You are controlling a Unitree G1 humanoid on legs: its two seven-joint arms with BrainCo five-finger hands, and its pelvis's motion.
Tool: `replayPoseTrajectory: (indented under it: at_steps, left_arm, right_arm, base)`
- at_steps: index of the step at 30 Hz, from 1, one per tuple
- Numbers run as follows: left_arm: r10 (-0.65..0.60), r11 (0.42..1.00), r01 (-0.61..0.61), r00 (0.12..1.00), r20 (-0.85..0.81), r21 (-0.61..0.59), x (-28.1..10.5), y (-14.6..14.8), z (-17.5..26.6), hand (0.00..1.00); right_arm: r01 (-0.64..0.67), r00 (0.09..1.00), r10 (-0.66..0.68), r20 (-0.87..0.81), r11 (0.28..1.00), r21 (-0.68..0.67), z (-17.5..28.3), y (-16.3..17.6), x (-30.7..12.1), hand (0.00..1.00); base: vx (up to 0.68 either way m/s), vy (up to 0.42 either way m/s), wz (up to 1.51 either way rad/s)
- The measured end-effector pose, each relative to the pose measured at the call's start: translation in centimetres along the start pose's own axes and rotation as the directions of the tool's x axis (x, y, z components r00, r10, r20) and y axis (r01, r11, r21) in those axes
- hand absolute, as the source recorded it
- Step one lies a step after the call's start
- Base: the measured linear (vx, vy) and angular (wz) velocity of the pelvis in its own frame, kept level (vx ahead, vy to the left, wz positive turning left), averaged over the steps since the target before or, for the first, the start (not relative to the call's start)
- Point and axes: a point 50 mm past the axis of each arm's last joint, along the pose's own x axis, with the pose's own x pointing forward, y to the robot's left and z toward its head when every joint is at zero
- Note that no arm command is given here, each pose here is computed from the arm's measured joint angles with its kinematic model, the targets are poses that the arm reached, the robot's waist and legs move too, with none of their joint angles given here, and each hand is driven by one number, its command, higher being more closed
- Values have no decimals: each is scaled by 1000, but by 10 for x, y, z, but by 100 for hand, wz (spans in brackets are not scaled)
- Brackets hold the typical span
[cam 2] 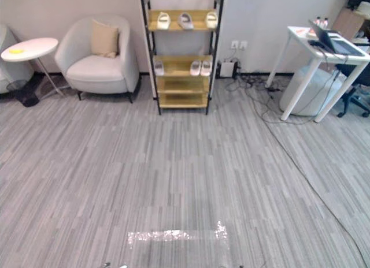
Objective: Organize the slippers on the shoe rack
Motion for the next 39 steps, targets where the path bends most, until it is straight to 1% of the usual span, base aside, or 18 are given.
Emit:
replayPoseTrajectory:
  at_steps: [9, 20, 31, 35, 36, 39]
  left_arm:
    - [3, 1000, -3, 1000, -14, 5, 0, 0, -3, 0]
    - [11, 1000, -11, 1000, -21, 8, 1, 1, -2, 0]
    - [29, 1000, -29, 999, 23, 5, 4, 2, 14, 0]
    - [49, 998, -47, 997, 60, -49, 5, 5, 24, 0]
    - [55, 996, -48, 994, 91, -81, 5, 4, 31, 0]
    - [64, 993, -53, 993, 102, -108, 5, 2, 33, 0]
  right_arm:
    - [8, 1000, -8, -9, 1000, -5, 0, 0, 1, 0]
    - [6, 1000, -6, 25, 1000, -5, 12, 6, 4, 0]
    - [-1, 997, 1, 76, 1000, -6, 27, 11, 6, 0]
    - [-2, 996, 2, 89, 1000, -2, 30, 14, 6, 0]
    - [-7, 992, 8, 127, 1000, -1, 38, 15, 6, 0]
    - [-12, 987, 12, 160, 1000, 1, 46, 16, 6, 0]
  base:
    - [32, -28, -3]
    - [30, -8, 1]
    - [1, -19, 9]
    - [21, -31, -15]
    - [-3, -19, -46]
    - [92, 28, -22]
